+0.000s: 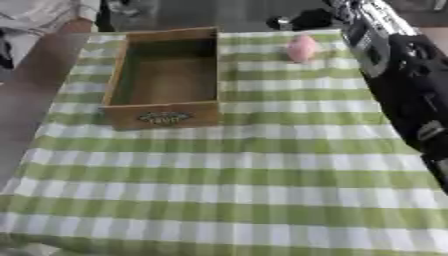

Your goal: Pick up objects on the table and place them in the box.

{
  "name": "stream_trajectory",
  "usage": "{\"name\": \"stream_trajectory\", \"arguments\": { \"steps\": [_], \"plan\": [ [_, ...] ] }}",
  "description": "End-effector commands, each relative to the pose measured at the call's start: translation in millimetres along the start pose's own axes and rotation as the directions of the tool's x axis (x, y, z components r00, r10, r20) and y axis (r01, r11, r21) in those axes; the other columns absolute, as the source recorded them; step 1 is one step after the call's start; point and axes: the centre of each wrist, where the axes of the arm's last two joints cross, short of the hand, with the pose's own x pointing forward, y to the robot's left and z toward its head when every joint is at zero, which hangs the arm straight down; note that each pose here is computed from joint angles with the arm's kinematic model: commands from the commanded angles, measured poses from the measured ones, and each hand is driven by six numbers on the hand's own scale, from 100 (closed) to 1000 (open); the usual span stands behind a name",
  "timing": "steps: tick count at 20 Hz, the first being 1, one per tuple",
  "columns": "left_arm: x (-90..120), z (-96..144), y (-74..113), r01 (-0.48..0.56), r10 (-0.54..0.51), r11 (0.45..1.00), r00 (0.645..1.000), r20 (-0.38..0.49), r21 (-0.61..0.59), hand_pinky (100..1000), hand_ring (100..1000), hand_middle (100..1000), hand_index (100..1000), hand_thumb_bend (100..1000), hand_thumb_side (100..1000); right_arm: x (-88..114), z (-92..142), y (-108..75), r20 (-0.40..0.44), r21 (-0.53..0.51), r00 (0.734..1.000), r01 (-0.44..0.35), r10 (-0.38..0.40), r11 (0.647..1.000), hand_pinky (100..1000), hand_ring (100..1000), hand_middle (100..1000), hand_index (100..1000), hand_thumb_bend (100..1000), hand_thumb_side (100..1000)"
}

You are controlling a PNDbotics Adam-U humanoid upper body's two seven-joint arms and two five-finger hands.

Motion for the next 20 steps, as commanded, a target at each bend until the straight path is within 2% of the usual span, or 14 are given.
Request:
{"name": "stream_trajectory", "arguments": {
  "steps": [1,3,8,11,13,17,20],
  "plan": [
    [8,-7,7.5,0.027,-0.027,1.0,0.999,0.03,0.0,539,480,566,851,100,864,-6,-1,-18.6,0.021,0.036,1.0,-0.004,0.003,0.999,871,941,838,1000,948,429],
    [8,-6,7.4,0.026,-0.026,1.0,0.999,0.028,-0.002,539,479,566,851,100,865,-5,-3,-21.3,0.032,0.086,0.999,-0.001,-0.001,0.996,877,946,840,1000,993,370],
    [7,-5,6.9,0.023,-0.023,1.0,0.999,0.024,-0.003,538,479,565,851,100,866,-5,-6,-26.3,0.015,0.141,1.0,0.004,-0.006,0.99,880,945,838,1000,1000,389],
    [7,-5,7.2,0.023,-0.023,1.0,0.999,0.022,-0.001,539,478,565,851,100,867,-6,-7,-25.9,-0.004,0.159,1.0,0.009,-0.008,0.987,880,944,840,1000,990,367],
    [7,-5,7.0,0.022,-0.022,1.0,1.0,0.022,-0.002,539,478,565,851,100,868,-6,-8,-25.3,-0.021,0.162,1.0,0.015,-0.012,0.987,880,944,838,1000,950,332],
    [6,-4,6.7,0.022,-0.022,1.0,1.0,0.022,-0.006,539,477,565,851,100,869,-3,-11,-22.9,-0.055,0.156,0.998,0.034,-0.025,0.987,878,942,836,1000,924,309],
    [6,-4,7.0,0.023,-0.023,1.0,0.999,0.023,-0.007,540,476,564,852,100,870,-2,-13,-18.7,-0.069,0.167,0.997,0.034,-0.023,0.985,876,942,839,1000,841,289]
  ]
}}
